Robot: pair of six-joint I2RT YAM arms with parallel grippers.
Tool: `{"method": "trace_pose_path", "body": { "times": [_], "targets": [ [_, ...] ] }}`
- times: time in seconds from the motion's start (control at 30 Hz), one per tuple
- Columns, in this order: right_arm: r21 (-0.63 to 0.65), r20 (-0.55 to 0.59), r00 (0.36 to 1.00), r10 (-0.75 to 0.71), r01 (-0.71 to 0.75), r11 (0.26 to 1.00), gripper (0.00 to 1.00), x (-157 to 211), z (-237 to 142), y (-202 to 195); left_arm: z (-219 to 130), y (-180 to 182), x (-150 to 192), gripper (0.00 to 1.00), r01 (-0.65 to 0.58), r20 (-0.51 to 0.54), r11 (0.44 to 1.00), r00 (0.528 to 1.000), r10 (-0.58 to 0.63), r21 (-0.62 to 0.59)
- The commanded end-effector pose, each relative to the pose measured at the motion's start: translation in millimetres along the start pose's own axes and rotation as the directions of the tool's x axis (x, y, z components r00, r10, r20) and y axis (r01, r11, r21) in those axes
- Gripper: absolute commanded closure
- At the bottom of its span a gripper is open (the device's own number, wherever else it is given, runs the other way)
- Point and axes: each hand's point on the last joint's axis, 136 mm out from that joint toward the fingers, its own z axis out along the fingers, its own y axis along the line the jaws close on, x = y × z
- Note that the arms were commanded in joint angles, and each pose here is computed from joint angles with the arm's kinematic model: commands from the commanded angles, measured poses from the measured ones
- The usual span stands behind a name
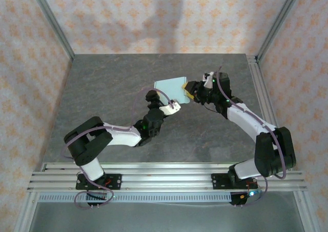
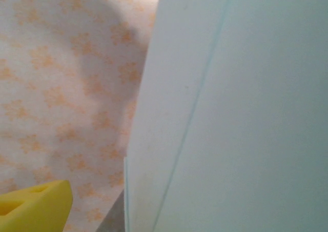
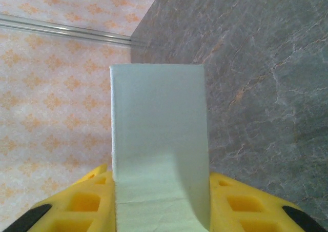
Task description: Fold the paper box
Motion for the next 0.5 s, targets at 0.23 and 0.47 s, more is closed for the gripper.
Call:
{"method": "trace_pose_path", "body": {
  "times": [0.23,0.47],
  "targets": [
    [-0.083,-0.04,0.998,0.039,-0.042,0.996,0.64,15,-13,14,5,10,-3,0.17,-0.023,-0.02,0.997,1.0,0.022,-0.079],
    [-0.084,-0.051,0.997,0.055,-0.059,0.995,0.64,27,-20,5,7,3,-8,0.19,-0.068,-0.013,0.996,0.998,0.067,-0.057]
  ]
}}
